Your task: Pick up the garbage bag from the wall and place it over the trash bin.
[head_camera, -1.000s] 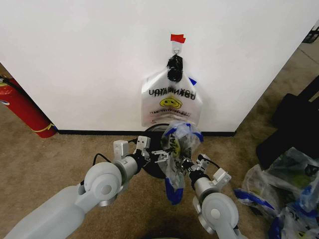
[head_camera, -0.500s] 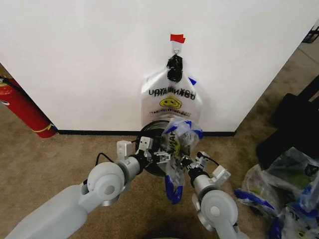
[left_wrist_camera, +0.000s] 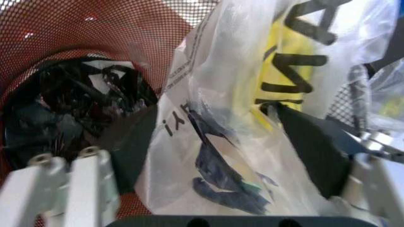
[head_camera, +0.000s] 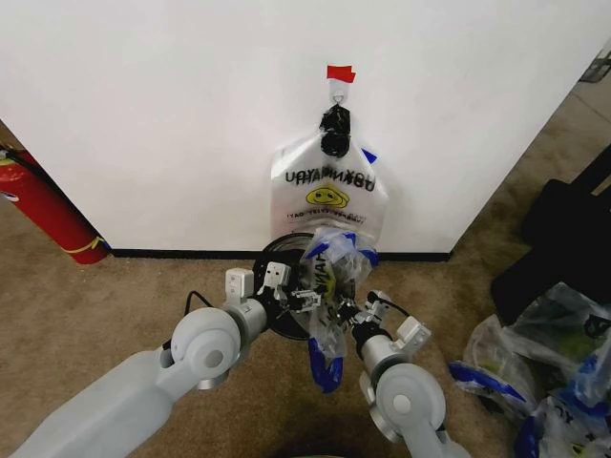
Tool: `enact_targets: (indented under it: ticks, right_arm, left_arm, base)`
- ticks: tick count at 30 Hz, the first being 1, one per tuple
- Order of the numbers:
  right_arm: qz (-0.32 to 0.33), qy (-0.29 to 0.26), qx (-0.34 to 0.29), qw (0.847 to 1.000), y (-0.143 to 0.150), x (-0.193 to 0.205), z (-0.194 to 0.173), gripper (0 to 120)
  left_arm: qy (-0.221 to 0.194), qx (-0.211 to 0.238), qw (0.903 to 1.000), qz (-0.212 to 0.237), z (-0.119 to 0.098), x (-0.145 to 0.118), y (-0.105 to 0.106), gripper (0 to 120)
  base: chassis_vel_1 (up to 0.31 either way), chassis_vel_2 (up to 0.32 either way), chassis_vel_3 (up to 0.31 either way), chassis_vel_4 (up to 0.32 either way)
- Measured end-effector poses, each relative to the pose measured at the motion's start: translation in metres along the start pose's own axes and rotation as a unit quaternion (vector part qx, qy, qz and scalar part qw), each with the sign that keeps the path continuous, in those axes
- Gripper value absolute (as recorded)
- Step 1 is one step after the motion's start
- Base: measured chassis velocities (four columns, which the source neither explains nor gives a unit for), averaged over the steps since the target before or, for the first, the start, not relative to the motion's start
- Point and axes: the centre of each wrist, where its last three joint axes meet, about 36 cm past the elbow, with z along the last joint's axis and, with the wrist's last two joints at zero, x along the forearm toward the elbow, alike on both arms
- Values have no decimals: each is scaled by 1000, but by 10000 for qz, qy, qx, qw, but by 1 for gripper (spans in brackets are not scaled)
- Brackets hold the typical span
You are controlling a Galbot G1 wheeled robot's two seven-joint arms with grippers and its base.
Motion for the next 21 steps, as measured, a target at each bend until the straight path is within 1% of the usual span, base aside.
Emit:
enact_targets:
  ticks: [2, 4, 5, 7, 8, 9, 10, 11, 12, 13, 14, 15, 16, 18, 19, 21]
  right_arm:
    - [5, 6, 11, 10000, 0, 0, 0, 0]
    - [7, 6, 12, 10000, -1, 0, 0, 0]
    - [11, 9, 17, 10000, -1, -1, 0, 0]
    - [18, 13, 23, 10000, -1, -2, 0, 0]
    - [19, 13, 24, 10000, -1, -2, 1, 0]
    - [23, 17, 31, 10000, -1, -3, 1, 0]
    - [26, 19, 34, 10000, -1, -3, 1, 0]
    - [26, 19, 34, 10000, -1, -3, 1, 0]
    - [32, 21, 36, 10000, -1, -3, 1, 0]
    - [35, 22, 36, 10000, -1, -4, 2, 0]
    - [47, 28, 36, 10000, -2, -4, 2, 0]
    - [48, 29, 35, 10000, -1, -4, 2, 0]
    - [50, 29, 34, 10000, -1, -4, 2, 0]
    - [50, 29, 34, 10000, -1, -4, 2, 0]
    - [55, 32, 33, 10000, -1, -4, 2, 0]
    - [65, 33, 34, 10000, -1, -4, 2, 0]
  left_arm:
    - [-9, 43, 10000, 6, 0, 0, 1, 63]
    - [-10, 47, 10000, 7, 0, 0, 1, 61]
    - [-24, 64, 10000, 14, 0, 1, 1, 54]
    - [-59, 92, 9999, 23, 1, 2, 0, 46]
    - [-63, 95, 9999, 24, 1, 2, 0, 44]
    - [-81, 97, 9999, 36, 1, 3, -1, 36]
    - [-90, 95, 9999, 42, 0, 3, -2, 33]
    - [-90, 95, 9999, 42, 0, 3, -2, 33]
    - [-100, 92, 9999, 47, 0, 4, -2, 30]
    - [-105, 89, 9999, 48, 0, 4, -2, 30]
    - [-126, 74, 9999, 53, -2, 6, -2, 22]
    - [-130, 69, 9999, 55, -2, 7, -2, 16]
    - [-130, 67, 9999, 54, -2, 7, -2, 13]
    - [-129, 68, 9999, 53, -2, 7, -2, 11]
    - [-130, 74, 9999, 52, -1, 7, -2, 5]
    - [-160, 93, 9998, 62, -1, 7, -2, 0]
  base:
    - [0, 0, 0, 0]
    - [0, 0, 0, 0]
    - [0, 0, 0, 0]
    - [0, 0, 0, 0]
    - [0, 0, 0, 0]
    - [0, 0, 0, 0]
    - [0, 0, 0, 0]
    - [0, 0, 0, 0]
    - [0, 0, 0, 0]
    - [0, 0, 0, 0]
    - [0, 0, 0, 0]
    - [0, 0, 0, 0]
    - [0, 0, 0, 0]
    - [0, 0, 0, 0]
    - [0, 0, 0, 0]
    - [0, 0, 0, 0]
